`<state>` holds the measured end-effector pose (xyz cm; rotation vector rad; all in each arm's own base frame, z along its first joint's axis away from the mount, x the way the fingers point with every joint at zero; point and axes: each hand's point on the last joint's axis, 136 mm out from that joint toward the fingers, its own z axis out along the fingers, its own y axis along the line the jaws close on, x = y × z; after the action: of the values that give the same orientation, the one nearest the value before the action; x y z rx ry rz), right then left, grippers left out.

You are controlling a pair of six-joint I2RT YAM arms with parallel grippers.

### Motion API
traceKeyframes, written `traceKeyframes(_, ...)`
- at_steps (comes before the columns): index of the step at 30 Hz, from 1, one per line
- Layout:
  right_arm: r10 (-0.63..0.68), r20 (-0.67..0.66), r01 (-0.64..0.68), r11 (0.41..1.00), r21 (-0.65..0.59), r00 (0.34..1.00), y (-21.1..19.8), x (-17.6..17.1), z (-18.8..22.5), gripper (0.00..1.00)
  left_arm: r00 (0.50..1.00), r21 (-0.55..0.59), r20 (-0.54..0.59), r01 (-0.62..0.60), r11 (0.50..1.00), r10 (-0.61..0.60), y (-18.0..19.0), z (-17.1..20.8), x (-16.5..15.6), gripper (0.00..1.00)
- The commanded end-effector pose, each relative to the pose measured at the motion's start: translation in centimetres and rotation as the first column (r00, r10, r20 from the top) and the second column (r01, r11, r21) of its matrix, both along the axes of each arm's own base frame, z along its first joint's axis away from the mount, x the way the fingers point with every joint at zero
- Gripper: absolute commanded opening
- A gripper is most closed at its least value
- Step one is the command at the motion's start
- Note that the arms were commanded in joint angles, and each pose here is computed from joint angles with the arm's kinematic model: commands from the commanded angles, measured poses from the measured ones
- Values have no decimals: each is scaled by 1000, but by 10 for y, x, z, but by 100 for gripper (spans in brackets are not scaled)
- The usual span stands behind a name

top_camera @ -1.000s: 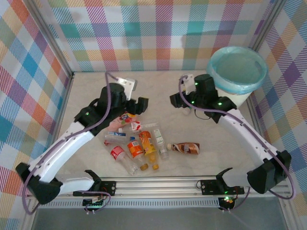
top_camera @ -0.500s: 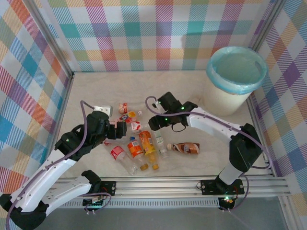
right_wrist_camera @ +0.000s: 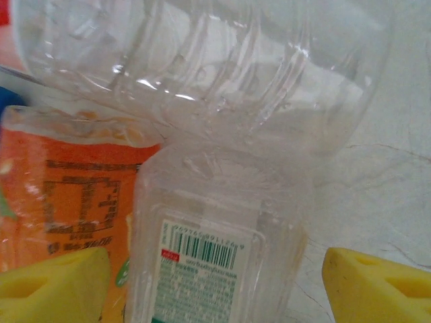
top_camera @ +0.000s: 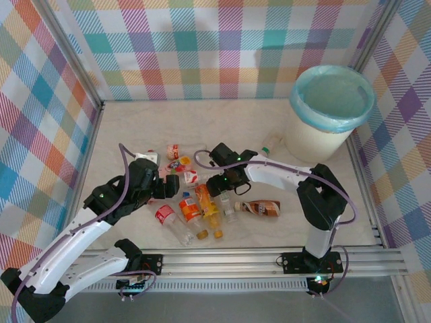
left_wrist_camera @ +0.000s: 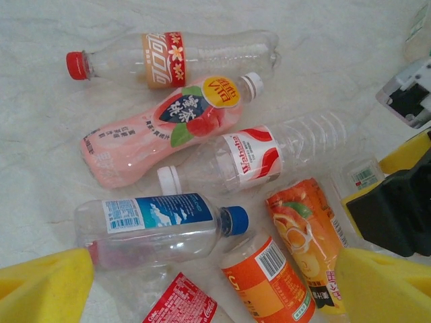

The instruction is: Put the plastic bottles in the bin

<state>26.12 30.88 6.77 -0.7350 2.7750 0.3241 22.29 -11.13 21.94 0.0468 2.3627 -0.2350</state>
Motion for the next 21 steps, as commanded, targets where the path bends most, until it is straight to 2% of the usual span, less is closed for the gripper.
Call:
traceKeyframes(1,-42,-9,42,998,-43,999,-6,-1,-9,81,1000,-42,8,-12,999,12,-3,7,3,92)
traceKeyframes(13,-55,-17,54,997,-54,998,-5,2,-26,78,999,-66,31,-24,998,26,-4,15,6,92)
traceKeyframes(21,-38,23,38,999,-8,999,-2,3,-7,65,998,-81,51,-26,996,30,-9,29,14,92)
